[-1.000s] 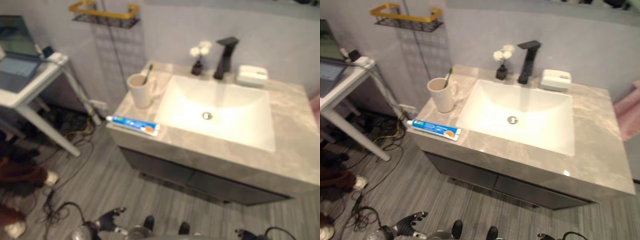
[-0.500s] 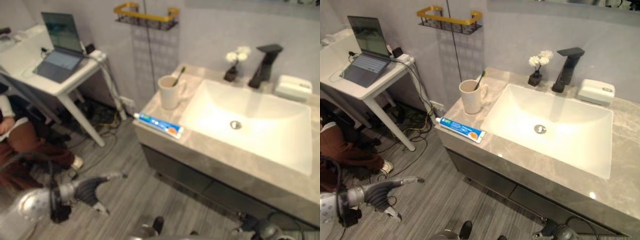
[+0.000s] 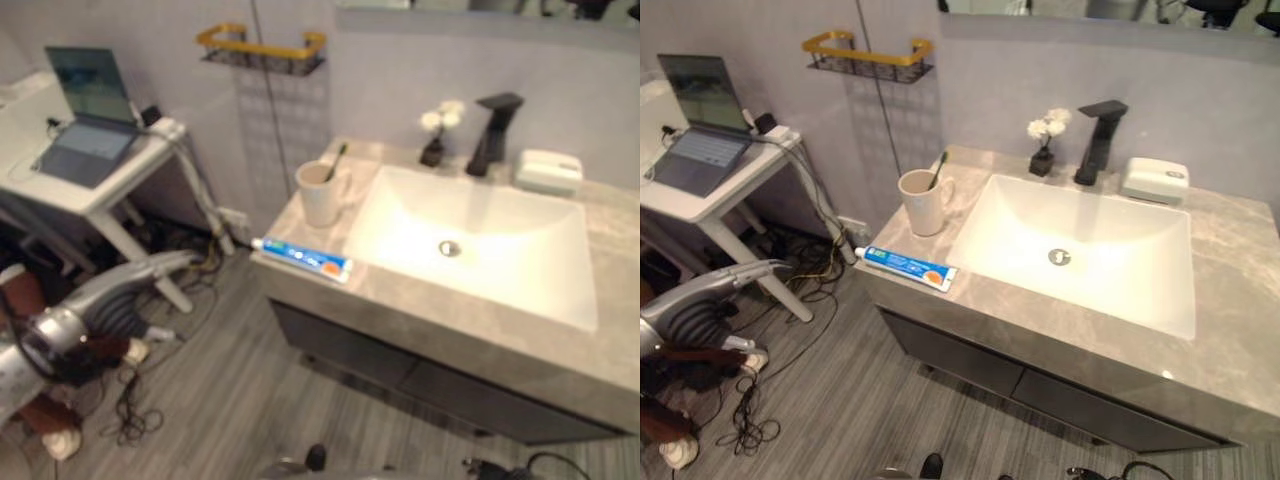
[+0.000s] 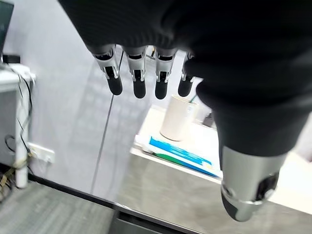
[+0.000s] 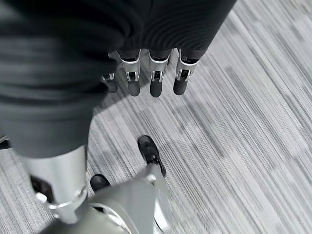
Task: Put brush and paste in cup on sink, flatten towel.
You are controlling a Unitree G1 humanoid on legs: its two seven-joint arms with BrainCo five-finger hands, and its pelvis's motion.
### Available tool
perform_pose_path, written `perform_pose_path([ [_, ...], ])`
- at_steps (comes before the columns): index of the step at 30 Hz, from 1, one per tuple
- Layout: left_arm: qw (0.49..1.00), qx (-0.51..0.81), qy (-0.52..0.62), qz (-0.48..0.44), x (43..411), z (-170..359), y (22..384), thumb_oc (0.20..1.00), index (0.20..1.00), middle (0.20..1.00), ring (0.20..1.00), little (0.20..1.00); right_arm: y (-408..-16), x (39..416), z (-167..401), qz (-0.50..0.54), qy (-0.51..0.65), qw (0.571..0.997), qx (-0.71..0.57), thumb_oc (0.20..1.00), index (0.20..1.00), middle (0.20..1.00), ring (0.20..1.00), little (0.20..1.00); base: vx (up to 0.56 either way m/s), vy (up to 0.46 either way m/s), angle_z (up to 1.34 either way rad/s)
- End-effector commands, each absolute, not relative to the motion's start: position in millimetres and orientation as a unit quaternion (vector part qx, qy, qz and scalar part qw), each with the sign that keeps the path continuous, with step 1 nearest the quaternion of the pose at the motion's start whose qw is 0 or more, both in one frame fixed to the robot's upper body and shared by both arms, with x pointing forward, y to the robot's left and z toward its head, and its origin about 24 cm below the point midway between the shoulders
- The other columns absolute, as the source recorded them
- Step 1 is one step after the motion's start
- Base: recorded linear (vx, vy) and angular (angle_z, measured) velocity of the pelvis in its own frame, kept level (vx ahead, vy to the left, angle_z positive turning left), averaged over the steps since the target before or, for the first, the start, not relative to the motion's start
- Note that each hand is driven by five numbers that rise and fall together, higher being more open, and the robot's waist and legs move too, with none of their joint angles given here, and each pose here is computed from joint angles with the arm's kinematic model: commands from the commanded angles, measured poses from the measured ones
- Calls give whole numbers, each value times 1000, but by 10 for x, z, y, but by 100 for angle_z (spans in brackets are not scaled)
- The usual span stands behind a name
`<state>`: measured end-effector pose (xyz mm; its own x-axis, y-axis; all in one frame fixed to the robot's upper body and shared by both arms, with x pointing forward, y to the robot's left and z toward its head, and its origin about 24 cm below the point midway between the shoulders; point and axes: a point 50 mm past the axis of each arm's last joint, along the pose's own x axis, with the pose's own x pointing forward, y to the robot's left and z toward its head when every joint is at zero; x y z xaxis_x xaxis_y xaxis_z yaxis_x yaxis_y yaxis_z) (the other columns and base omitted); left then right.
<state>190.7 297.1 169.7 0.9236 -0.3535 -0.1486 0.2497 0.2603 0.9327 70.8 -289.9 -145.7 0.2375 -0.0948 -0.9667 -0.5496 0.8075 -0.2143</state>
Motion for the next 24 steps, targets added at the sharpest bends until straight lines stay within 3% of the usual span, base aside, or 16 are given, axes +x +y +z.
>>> perform_pose_path([
  [1,780,610,-79,-118,2034,1950,3166,1000,1000,1000,1000,1000,-2806,816,-1468,177,587,741,-273,1000,1000,1000,1000,1000,7,45,-17],
  [3,805,585,-55,-82,2060,1854,3334,1000,1000,1000,1000,1000,-2778,816,-1479,178,588,742,-267,1000,1000,1000,1000,1000,4,78,-30],
  [11,784,618,-28,-46,2237,1865,3535,1000,1000,1000,1000,1000,-2724,653,-1526,175,605,740,-236,1000,1000,1000,1000,1000,7,88,-42],
  [24,768,637,-20,-61,2327,1901,3528,1000,1000,1000,1000,1000,-2745,550,-1536,165,618,737,-218,1000,1000,1000,1000,1000,1,66,-34],
])
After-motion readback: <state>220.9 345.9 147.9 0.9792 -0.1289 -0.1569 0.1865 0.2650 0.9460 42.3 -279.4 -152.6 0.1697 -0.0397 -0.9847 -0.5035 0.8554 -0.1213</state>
